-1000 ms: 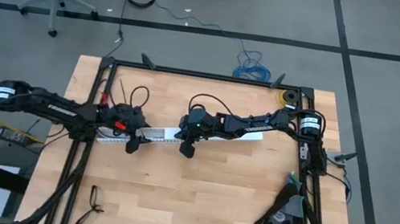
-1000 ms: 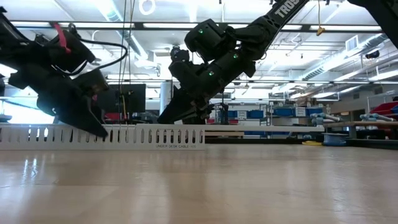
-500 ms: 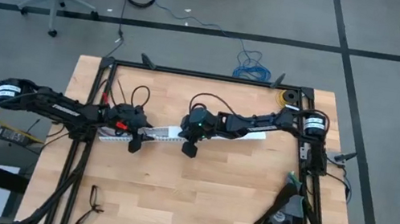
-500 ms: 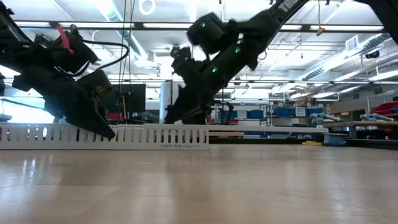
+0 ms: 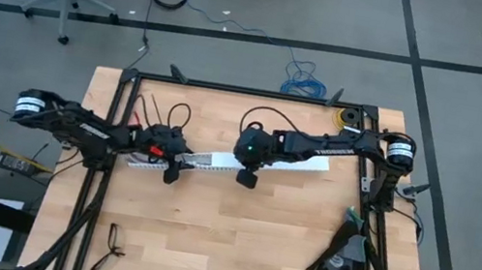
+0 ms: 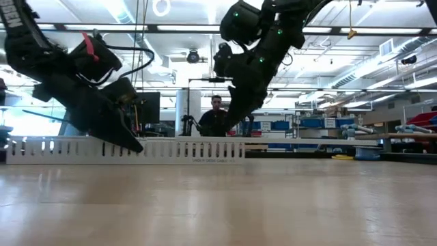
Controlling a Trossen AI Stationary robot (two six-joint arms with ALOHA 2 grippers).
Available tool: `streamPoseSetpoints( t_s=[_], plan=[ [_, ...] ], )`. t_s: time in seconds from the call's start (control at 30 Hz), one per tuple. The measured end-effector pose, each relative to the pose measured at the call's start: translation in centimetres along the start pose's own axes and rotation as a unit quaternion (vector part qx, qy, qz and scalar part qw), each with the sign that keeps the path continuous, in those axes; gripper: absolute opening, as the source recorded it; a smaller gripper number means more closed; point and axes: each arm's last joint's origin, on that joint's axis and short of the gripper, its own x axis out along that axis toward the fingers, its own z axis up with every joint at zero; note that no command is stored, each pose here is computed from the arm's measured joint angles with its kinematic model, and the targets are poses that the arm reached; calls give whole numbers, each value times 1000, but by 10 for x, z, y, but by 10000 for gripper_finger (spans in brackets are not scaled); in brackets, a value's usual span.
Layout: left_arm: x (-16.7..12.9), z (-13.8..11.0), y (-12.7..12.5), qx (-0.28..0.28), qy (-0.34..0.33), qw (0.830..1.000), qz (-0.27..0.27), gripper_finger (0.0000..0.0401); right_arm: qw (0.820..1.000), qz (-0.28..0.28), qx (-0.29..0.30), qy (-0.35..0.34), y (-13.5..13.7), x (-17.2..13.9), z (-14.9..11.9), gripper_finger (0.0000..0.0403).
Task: Ziptie cables
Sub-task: Close the white cable duct with the white cable duct cover
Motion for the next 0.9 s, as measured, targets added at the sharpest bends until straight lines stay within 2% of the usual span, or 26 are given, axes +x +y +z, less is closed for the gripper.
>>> streamPoseSetpoints(
  t_s=[0.17, 0.47, 0.6, 0.73, 0.8, 0.9],
  plan=[
    [16, 10, 1, 4, -1, 1000, -6, 221, 1000, -5, 12, 5, -1, 6, -10, 0],
    [39, 31, 2, 30, -8, 999, -13, 221, 992, 35, 24, -120, -6, 19, -12, 0],
    [47, 38, 3, 35, -8, 999, -13, 221, 992, -2, 6, -128, -7, 19, -11, 0],
    [55, 40, 4, 37, -9, 999, -15, 221, 988, -29, -12, -151, -1, -8, -4, 0],
    [55, 39, 4, 35, -8, 999, -16, 221, 992, -41, -4, -123, -1, -21, -8, 0],
    [56, 39, 4, 34, -8, 999, -18, 221, 998, -51, 22, -39, -4, -25, -25, 0]
  ],
)
